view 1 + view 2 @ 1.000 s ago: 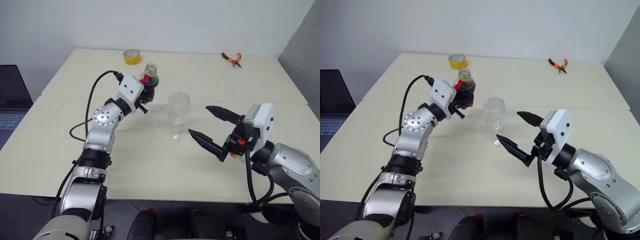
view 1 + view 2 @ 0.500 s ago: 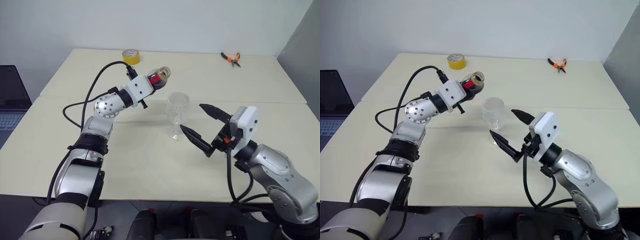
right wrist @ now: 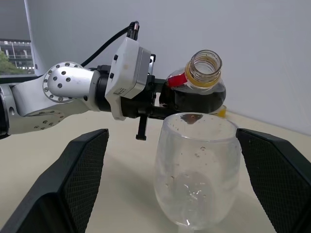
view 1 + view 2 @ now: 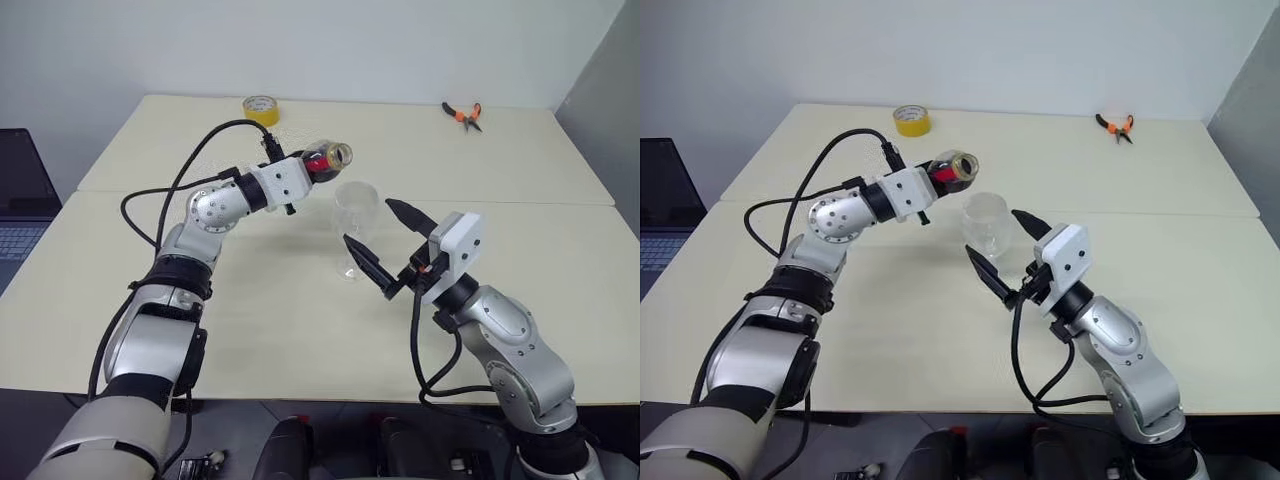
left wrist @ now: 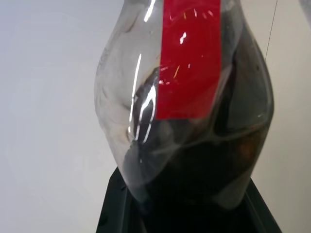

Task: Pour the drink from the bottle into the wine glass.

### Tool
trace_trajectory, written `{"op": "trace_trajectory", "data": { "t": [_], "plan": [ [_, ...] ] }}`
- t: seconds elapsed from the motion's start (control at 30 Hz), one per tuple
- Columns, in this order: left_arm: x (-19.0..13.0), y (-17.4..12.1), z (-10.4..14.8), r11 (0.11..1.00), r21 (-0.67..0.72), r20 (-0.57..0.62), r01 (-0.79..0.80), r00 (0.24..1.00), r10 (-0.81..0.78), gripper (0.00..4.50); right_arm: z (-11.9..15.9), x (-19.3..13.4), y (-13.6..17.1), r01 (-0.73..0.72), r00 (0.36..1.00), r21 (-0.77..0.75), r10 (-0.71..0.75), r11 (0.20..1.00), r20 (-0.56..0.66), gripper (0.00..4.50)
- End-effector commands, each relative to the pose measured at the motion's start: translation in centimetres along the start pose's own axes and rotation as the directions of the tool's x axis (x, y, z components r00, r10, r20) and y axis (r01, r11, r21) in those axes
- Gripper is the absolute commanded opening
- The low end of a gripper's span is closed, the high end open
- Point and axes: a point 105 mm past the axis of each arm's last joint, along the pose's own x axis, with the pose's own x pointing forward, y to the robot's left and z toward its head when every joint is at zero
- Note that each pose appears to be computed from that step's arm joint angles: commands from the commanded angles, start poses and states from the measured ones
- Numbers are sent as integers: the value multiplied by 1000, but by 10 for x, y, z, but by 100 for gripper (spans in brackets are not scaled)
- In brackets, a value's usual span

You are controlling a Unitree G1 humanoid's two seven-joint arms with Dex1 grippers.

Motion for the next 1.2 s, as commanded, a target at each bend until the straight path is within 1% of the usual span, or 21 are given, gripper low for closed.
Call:
{"op": "trace_trajectory", "data": {
  "t": [0.03,0.23,0.33,0.43,0.67,0.97,1.2],
  "plan": [
    [0,21,15,991,131,51,-25,999,18,76,8,1,6,-18,999,-10,18,1000,40,450],
    [0,25,14,977,211,42,-22,999,13,76,7,0,7,-21,999,-10,21,1000,34,450],
    [1,26,15,970,240,46,-25,999,14,76,7,0,7,-22,999,-11,22,1000,30,450],
    [3,30,20,954,299,60,-28,998,11,76,6,-1,8,-33,999,-10,34,999,23,450],
    [4,37,25,934,354,74,-56,997,31,74,7,-3,-1,1,1000,-32,0,999,27,450],
    [3,39,29,905,421,90,-56,996,19,74,9,-10,-10,11,1000,-48,-11,999,5,450],
    [2,40,28,892,448,90,-61,996,23,74,13,-16,-4,-63,998,-34,62,997,-33,450]
  ]
}}
